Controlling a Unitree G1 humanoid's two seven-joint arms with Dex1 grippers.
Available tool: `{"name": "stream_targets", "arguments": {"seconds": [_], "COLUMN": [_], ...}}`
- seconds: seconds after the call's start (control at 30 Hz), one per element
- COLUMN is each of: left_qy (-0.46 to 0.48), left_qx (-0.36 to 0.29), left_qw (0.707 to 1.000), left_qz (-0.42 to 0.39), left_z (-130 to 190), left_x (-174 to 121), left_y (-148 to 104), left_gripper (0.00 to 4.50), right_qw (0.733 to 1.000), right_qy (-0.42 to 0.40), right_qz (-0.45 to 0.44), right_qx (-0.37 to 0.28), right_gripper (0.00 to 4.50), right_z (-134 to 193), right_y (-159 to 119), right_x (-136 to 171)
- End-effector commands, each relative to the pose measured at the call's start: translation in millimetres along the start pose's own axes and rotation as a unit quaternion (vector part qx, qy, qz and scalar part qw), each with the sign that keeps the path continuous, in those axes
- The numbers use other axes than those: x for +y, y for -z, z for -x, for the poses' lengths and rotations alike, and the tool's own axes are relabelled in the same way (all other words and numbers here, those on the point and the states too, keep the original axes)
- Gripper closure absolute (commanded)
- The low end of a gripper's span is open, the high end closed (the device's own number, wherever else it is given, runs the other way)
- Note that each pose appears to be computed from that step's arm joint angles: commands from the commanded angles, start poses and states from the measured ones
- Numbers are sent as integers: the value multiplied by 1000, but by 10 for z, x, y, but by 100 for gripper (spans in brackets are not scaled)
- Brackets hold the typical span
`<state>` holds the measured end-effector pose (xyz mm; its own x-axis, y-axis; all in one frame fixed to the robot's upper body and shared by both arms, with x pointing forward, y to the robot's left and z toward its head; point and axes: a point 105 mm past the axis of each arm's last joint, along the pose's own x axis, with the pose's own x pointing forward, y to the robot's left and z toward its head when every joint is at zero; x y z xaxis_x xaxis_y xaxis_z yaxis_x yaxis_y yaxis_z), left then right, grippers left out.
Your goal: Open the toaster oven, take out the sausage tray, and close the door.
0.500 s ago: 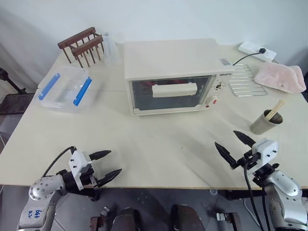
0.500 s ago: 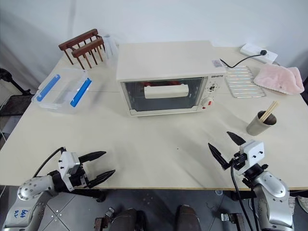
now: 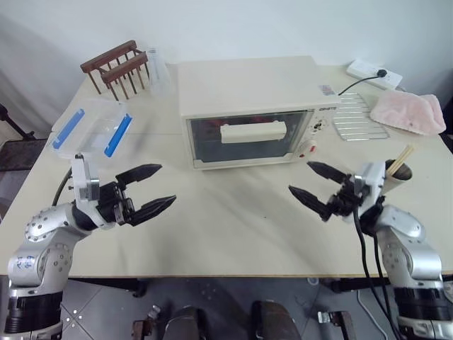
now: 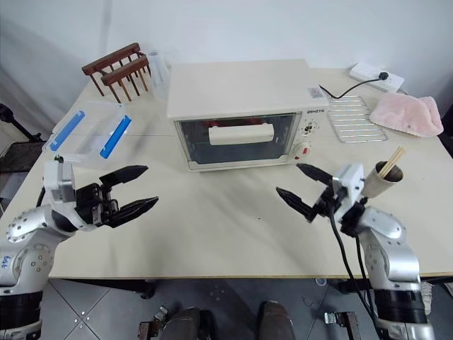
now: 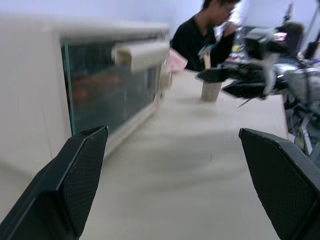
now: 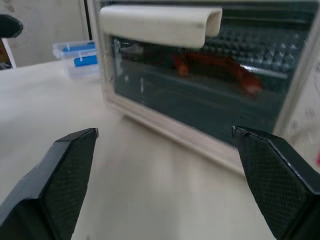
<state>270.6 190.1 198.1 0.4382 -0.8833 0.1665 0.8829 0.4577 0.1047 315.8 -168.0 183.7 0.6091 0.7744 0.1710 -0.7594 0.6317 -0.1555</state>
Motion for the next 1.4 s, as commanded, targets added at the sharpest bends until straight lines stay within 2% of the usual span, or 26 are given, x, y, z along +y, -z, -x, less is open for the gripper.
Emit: {"name": "stream_targets", "arguments": {"seconds": [0.03,0.3,0.43,0.6,0.73,0.83,0.9,1.0,1.23,1.4], "left_qy": [16,15,1,-19,-35,-45,-48,-50,-21,9], "left_qx": [-8,-7,-5,-7,-24,-51,-64,-73,-61,-51], "left_qw": [1000,999,999,999,998,997,996,995,997,998], "left_qz": [13,28,38,42,44,41,41,40,37,43], "left_z": [-30,-67,-54,-19,-24,-81,-143,-286,-740,-890], "left_x": [-8,-17,8,85,181,310,379,475,508,442], "left_y": [-32,27,59,73,30,-62,-113,-136,8,116], "left_gripper": [5,5,5,5,5,63,119,213,441,448], "right_qw": [1000,997,994,988,976,969,967,966,965,967], "right_qy": [3,-33,-80,-135,-184,-195,-192,-186,-181,-169], "right_qz": [-2,7,11,45,113,151,165,179,188,191], "right_qx": [-23,-63,-70,-68,-15,3,5,4,4,11], "right_gripper": [0,0,0,0,0,0,0,0,0,0], "right_z": [-146,-487,-543,-437,-258,-162,-139,-145,-164,-112], "right_y": [-138,-310,-359,-346,-121,-9,28,44,50,64], "right_x": [-37,22,191,386,545,569,551,516,493,471]}}
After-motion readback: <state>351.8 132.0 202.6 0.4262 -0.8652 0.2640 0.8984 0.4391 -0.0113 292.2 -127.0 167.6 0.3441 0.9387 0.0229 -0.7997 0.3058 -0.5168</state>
